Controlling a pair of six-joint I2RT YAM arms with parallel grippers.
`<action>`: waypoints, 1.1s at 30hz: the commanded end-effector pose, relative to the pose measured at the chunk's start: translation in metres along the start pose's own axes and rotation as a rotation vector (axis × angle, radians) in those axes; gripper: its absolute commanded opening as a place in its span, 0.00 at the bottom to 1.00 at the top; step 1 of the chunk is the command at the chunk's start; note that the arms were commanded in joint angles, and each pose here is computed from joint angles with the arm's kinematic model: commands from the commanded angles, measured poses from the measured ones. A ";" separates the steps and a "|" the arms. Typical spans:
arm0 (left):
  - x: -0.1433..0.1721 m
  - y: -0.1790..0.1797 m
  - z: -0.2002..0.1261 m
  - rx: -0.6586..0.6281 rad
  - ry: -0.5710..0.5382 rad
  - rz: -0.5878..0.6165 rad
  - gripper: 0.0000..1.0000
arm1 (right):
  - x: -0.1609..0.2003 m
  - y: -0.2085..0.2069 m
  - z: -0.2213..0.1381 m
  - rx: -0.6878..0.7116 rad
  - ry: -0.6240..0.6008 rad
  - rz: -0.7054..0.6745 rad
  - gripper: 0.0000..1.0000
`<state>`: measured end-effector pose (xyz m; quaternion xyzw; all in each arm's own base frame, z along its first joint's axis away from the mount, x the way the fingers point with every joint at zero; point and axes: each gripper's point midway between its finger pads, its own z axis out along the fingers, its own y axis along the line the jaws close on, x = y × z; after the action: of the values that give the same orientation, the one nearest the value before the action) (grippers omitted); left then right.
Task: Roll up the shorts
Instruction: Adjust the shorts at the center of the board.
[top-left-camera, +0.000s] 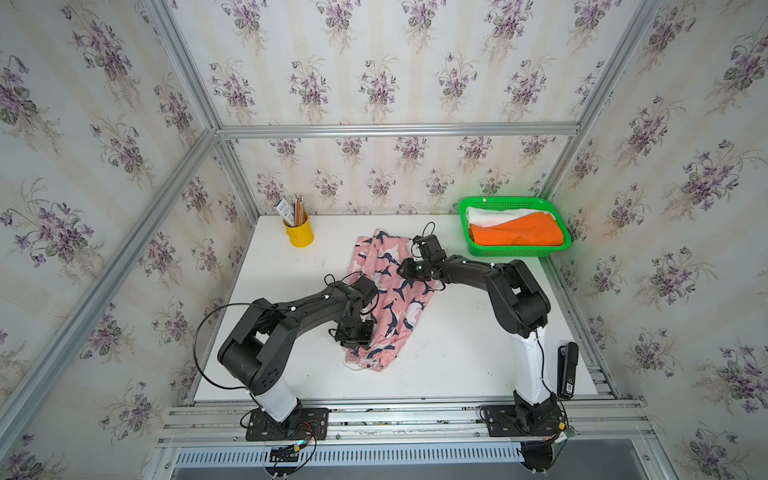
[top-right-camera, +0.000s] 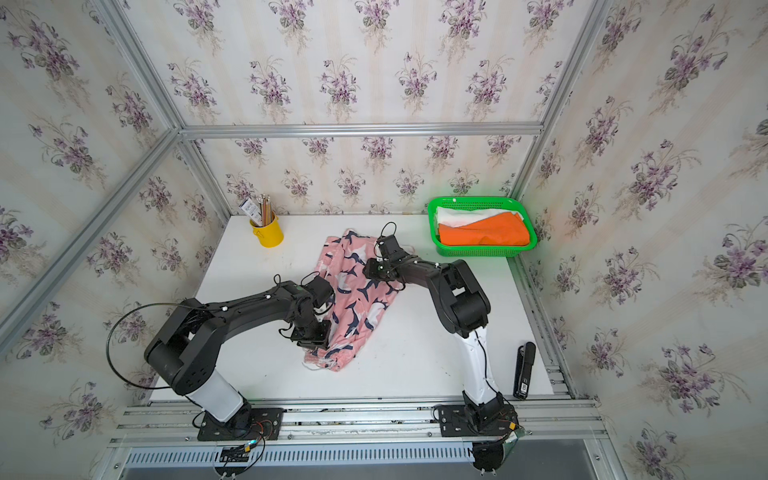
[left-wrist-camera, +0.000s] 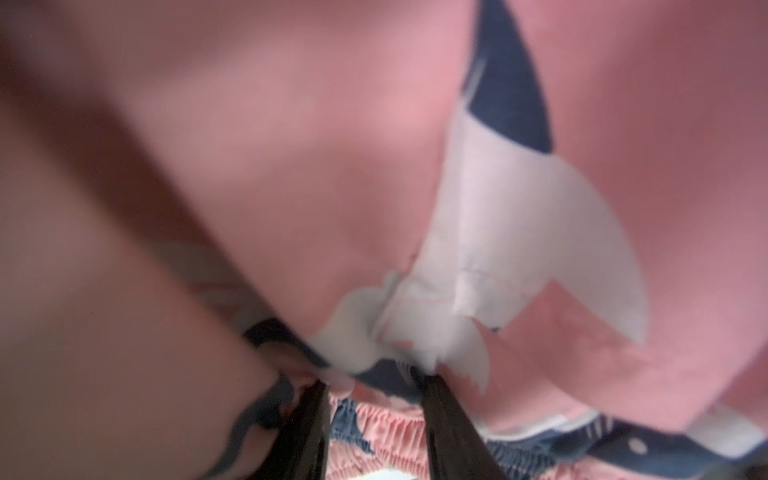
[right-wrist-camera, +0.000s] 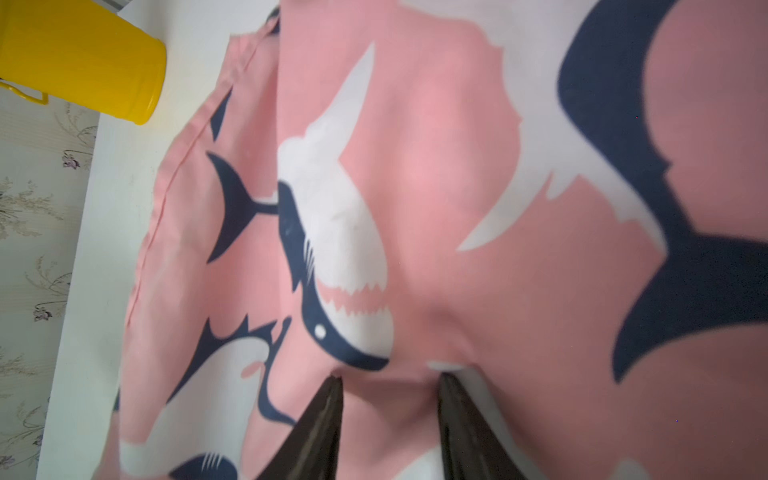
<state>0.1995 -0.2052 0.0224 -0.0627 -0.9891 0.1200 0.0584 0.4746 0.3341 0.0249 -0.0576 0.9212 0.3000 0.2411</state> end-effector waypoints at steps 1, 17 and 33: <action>-0.015 -0.057 -0.001 0.212 -0.024 0.022 0.42 | 0.019 0.032 0.025 -0.049 0.123 -0.074 0.43; -0.051 0.005 -0.099 0.164 -0.326 -0.128 0.49 | 0.038 0.091 -0.138 0.033 0.126 -0.221 0.43; -0.007 0.030 -0.054 0.239 -0.218 -0.239 0.44 | 0.211 0.134 -0.160 0.111 0.368 -0.507 0.49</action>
<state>0.2068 -0.1628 0.0660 0.0677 -0.9704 0.2316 -0.0124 0.1889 0.3552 0.1118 -0.3195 0.9190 0.1972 0.1201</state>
